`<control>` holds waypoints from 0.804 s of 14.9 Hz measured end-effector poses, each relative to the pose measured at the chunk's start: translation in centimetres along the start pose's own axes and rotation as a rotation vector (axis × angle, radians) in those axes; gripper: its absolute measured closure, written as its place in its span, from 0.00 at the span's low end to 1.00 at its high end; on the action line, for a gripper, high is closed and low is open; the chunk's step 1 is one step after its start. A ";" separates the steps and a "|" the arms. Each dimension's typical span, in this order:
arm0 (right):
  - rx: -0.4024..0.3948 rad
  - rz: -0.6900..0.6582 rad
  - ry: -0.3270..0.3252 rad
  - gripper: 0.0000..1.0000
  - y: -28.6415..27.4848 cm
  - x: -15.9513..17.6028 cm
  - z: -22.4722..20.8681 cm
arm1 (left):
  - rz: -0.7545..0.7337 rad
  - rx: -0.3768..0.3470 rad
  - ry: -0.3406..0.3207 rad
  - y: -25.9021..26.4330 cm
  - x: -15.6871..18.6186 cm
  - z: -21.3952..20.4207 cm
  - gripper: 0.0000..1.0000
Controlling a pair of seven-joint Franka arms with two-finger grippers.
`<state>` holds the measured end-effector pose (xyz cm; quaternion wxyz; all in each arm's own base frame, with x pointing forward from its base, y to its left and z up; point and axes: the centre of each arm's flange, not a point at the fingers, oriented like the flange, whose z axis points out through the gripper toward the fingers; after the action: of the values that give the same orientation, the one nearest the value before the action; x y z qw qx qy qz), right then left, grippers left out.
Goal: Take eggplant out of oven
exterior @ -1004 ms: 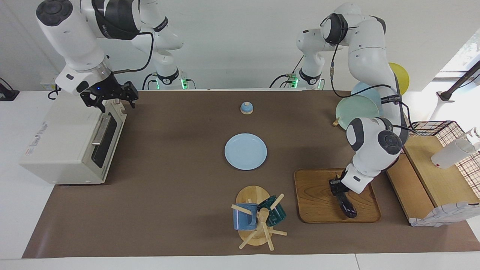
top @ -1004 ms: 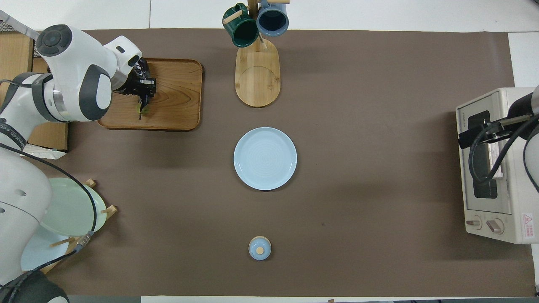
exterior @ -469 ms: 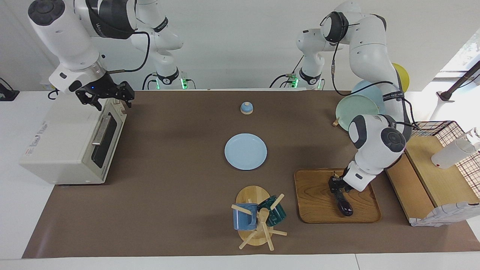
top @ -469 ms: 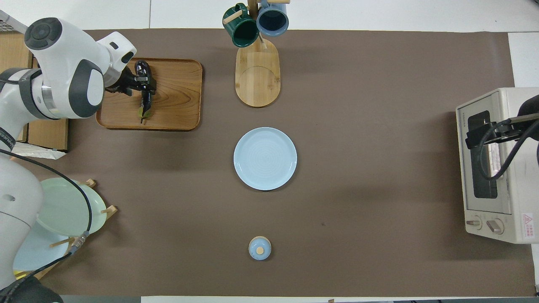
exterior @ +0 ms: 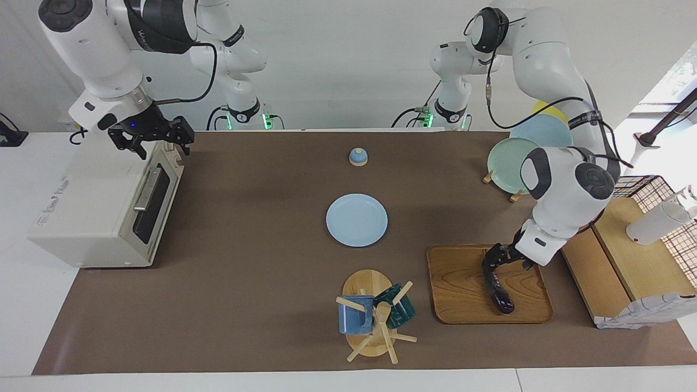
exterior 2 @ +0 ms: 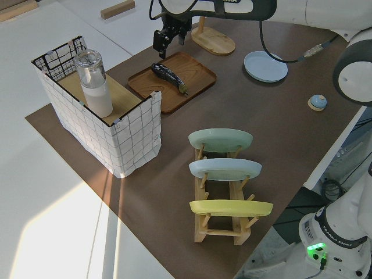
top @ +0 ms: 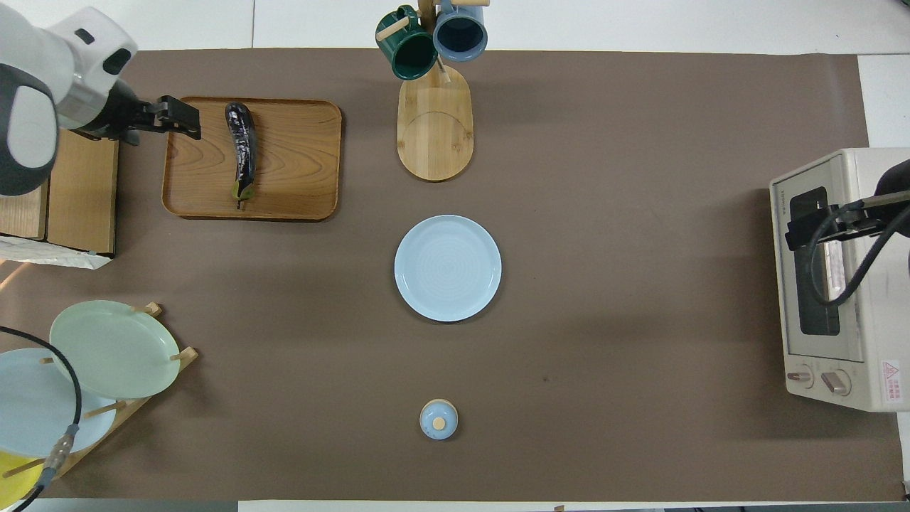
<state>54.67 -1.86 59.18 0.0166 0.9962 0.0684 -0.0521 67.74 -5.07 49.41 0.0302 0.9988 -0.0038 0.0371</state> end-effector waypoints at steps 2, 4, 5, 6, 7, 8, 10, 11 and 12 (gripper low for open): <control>0.002 0.000 0.000 0.00 0.0 0.0 0.0 | -0.007 0.010 -0.012 -0.4 -2.1 -4.7 0.00; 0.016 0.000 0.003 0.00 -0.2 0.0 0.0 | -0.008 0.018 -0.035 -0.3 -4.6 -9.0 0.00; 0.021 0.000 0.005 0.00 -0.2 0.0 -0.1 | -0.008 0.021 -0.052 -0.2 -6.0 -10.9 0.00; 0.021 0.000 0.007 0.00 -0.2 -0.1 -0.2 | -0.008 0.024 -0.066 -0.1 -7.3 -12.5 0.00; 0.022 -0.001 0.008 0.00 -0.3 -0.1 -0.2 | -0.008 0.027 -0.076 -0.1 -8.5 -13.7 0.00; 0.022 -0.002 0.009 0.00 -0.3 -0.1 -0.3 | -0.010 0.030 -0.088 0.0 -9.6 -14.4 0.00; 0.021 -0.003 0.011 0.00 -0.4 -0.2 -0.4 | -0.019 0.037 -0.126 0.0 -11.7 -14.4 0.00; 0.021 -0.003 0.012 0.00 -0.4 -0.2 -0.4 | -0.021 0.040 -0.144 -0.1 -12.5 -13.8 0.00; 0.021 -0.003 0.012 0.00 -0.4 -0.2 -0.4 | -0.022 0.043 -0.163 -0.1 -13.3 -13.0 0.00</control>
<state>54.47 -1.43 59.62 0.0055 0.9965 0.0697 -0.0468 53.56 -4.10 61.40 0.0088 0.9989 0.0054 -0.0447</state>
